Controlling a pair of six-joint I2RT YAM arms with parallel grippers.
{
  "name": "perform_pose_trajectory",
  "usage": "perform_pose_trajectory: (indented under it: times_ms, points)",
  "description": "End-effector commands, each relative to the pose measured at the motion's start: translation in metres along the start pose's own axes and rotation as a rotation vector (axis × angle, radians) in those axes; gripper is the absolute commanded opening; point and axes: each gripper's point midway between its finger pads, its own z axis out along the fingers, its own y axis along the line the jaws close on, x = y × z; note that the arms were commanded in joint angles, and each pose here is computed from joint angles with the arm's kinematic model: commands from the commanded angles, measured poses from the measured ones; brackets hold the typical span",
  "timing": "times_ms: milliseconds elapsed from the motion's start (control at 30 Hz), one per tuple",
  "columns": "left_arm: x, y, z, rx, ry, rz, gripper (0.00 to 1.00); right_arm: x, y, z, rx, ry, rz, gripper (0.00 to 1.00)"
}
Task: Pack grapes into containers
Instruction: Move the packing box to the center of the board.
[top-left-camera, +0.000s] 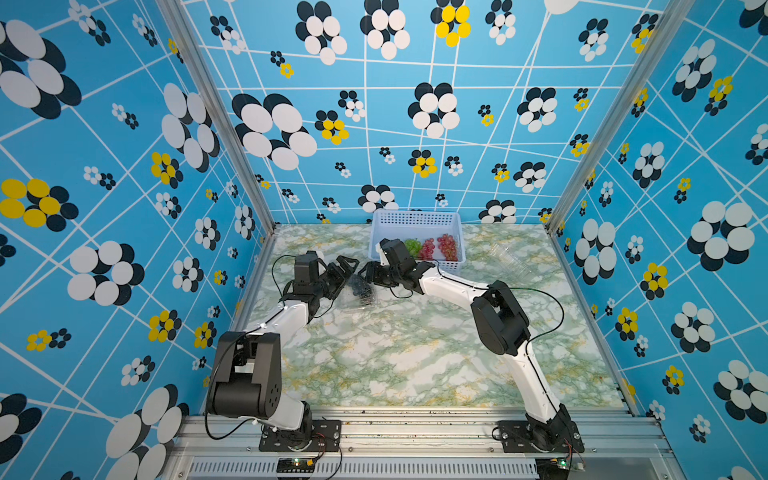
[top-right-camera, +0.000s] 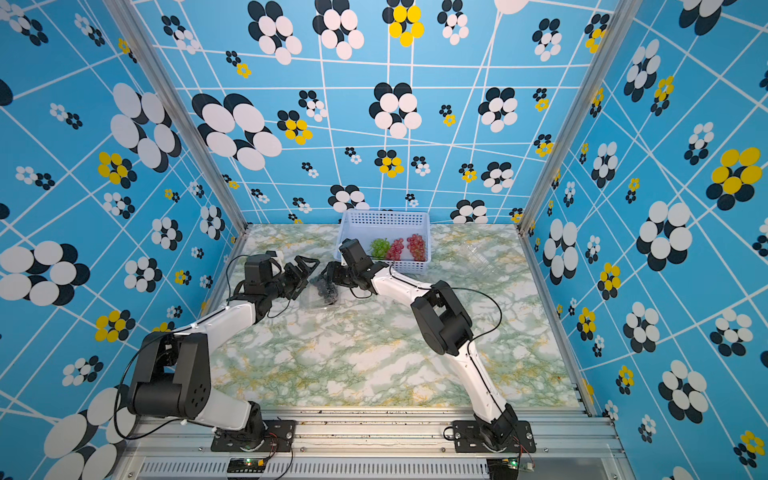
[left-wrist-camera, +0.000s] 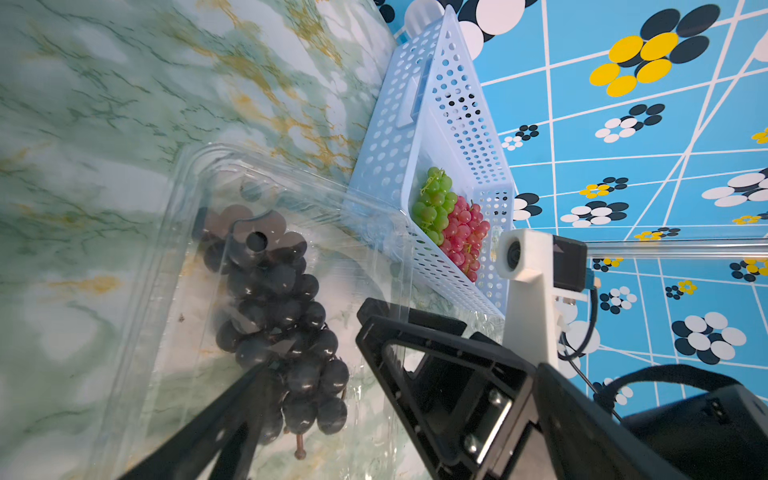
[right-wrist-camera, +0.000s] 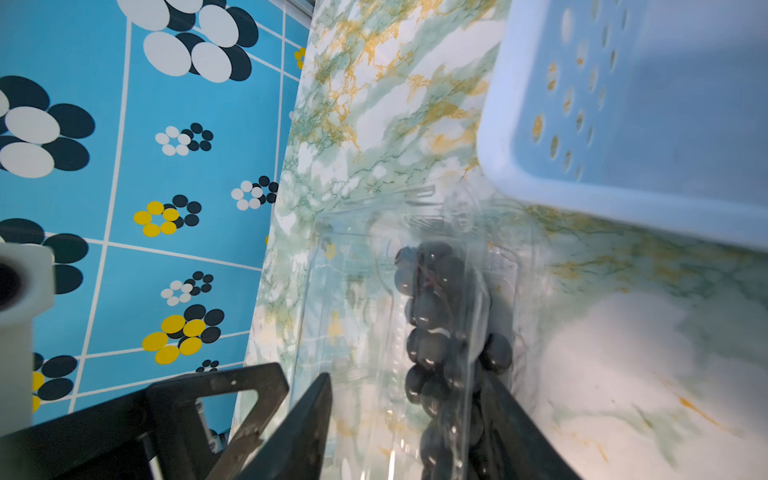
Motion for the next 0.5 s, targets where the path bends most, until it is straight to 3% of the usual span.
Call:
perform_pose_trajectory:
  times_ms: [0,267,467]
  points:
    - [-0.007,-0.010,0.004,0.030,-0.018,0.016,1.00,-0.019,0.013,-0.023,-0.021,-0.052,-0.019,0.59]
    - [-0.003,0.000,0.008,0.015,-0.014,0.007,1.00,-0.018,0.009,-0.037,-0.014,-0.064,-0.016,0.59]
    - [0.000,0.005,0.013,0.008,-0.005,0.007,1.00,-0.010,0.006,-0.057,-0.004,-0.073,-0.020,0.66]
